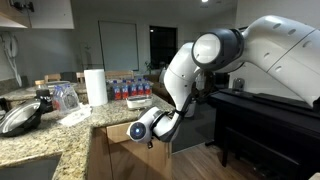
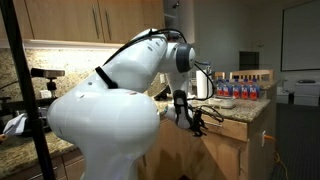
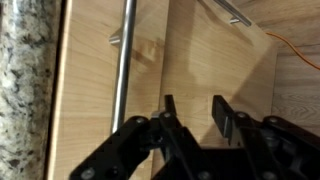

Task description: Close the drawer

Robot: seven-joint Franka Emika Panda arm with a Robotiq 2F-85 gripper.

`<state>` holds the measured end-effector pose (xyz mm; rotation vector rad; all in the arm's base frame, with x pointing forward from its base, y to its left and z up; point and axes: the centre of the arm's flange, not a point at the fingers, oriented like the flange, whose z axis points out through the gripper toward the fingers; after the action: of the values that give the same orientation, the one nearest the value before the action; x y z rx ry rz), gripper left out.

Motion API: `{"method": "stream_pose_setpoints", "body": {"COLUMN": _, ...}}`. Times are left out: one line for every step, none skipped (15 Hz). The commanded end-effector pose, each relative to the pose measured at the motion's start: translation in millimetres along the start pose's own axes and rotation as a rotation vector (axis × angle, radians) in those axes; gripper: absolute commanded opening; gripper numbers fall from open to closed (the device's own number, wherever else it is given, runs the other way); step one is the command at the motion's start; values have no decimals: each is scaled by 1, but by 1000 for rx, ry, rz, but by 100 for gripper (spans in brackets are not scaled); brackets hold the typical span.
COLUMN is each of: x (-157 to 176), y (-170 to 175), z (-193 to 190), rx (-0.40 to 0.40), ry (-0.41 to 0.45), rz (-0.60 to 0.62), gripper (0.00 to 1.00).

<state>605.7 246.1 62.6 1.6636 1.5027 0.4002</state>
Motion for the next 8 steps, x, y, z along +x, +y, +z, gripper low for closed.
{"method": "stream_pose_setpoints", "body": {"x": 8, "y": 14, "z": 10, "rx": -8, "ry": -8, "rz": 18, "gripper": 15}}
{"method": "stream_pose_setpoints", "body": {"x": 10, "y": 16, "z": 11, "rx": -11, "ry": -8, "rz": 22, "gripper": 8}}
{"method": "stream_pose_setpoints", "body": {"x": 14, "y": 19, "z": 13, "rx": -19, "ry": -8, "rz": 24, "gripper": 5}}
{"method": "stream_pose_setpoints", "body": {"x": 16, "y": 22, "z": 15, "rx": -25, "ry": -6, "rz": 29, "gripper": 2}}
{"method": "stream_pose_setpoints", "body": {"x": 19, "y": 26, "z": 15, "rx": -32, "ry": -3, "rz": 34, "gripper": 2}}
{"method": "stream_pose_setpoints", "body": {"x": 20, "y": 30, "z": 15, "rx": -39, "ry": 1, "rz": 40, "gripper": 1}}
{"method": "stream_pose_setpoints", "body": {"x": 22, "y": 35, "z": 15, "rx": -46, "ry": 3, "rz": 46, "gripper": 0}}
{"method": "stream_pose_setpoints", "body": {"x": 23, "y": 39, "z": 15, "rx": -54, "ry": 4, "rz": 52, "gripper": 3}}
